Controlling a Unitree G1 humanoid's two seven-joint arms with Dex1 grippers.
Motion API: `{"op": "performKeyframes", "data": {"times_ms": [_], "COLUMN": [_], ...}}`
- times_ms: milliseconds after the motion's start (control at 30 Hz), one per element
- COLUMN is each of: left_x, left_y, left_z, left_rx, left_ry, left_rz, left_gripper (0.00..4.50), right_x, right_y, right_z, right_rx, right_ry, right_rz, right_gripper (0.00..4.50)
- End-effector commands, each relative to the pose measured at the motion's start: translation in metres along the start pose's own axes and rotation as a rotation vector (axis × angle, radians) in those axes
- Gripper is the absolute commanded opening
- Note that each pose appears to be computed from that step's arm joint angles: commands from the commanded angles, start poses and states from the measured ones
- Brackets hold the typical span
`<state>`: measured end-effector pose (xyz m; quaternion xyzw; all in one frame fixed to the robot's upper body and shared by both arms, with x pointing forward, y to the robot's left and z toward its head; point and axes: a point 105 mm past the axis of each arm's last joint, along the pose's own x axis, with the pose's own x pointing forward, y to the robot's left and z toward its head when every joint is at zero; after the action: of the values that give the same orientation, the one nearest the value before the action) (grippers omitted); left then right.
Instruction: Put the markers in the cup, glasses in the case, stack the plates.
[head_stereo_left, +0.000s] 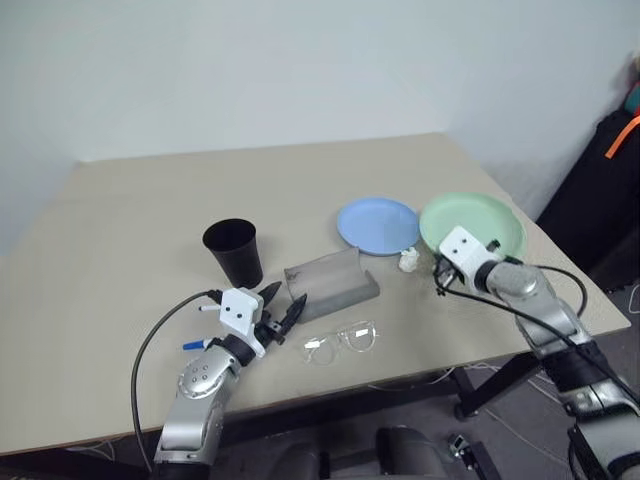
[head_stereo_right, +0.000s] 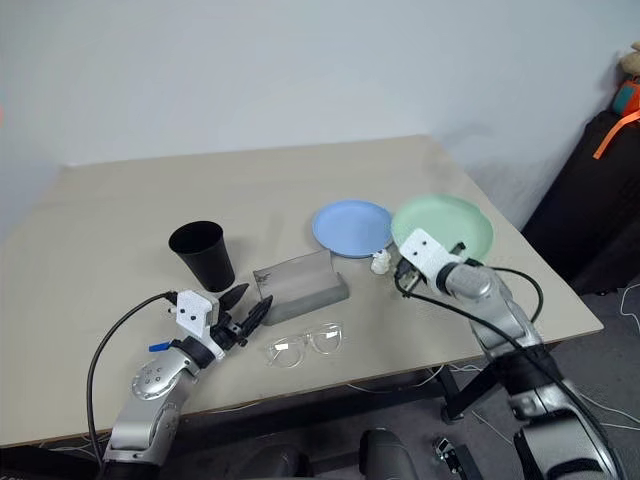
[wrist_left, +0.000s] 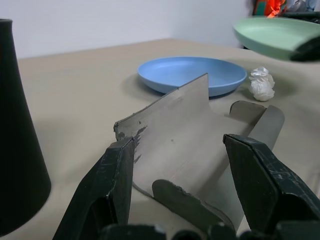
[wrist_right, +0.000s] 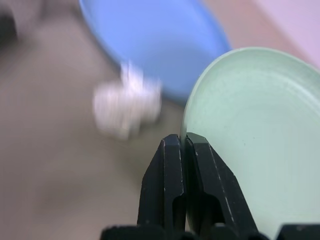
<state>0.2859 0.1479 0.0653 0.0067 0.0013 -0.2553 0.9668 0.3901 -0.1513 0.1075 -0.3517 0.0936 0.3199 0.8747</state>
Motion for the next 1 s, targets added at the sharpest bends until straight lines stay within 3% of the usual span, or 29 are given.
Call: {"op": "performKeyframes", "data": {"times_ms": [33,433,567,900,1000], "left_x": [0.004,-0.005,-0.007,-0.006,-0.005], "left_y": [0.002,0.006,0.006,0.004,0.004], "left_z": [0.011,0.012,0.012,0.016,0.015], "left_rx": [0.026,0.043,0.044,0.047,0.047], "left_ry": [-0.04,-0.044,-0.045,-0.044,-0.044], "left_rz": [-0.001,0.041,0.052,0.048,0.044], "left_gripper": [2.94,2.94,2.94,2.94,2.94], "right_x": [0.01,0.054,0.056,0.049,0.043], "right_y": [-0.009,-0.008,-0.007,-0.021,-0.029], "right_z": [0.028,0.06,0.064,0.072,0.067], "right_rx": [-0.068,-0.119,-0.108,-0.081,-0.016], "right_ry": [-0.111,-0.193,-0.208,-0.278,-0.27], "right_rz": [0.067,0.201,0.206,0.151,0.15], "right_gripper": [0.03,0.03,0.95,4.48,4.48]}}
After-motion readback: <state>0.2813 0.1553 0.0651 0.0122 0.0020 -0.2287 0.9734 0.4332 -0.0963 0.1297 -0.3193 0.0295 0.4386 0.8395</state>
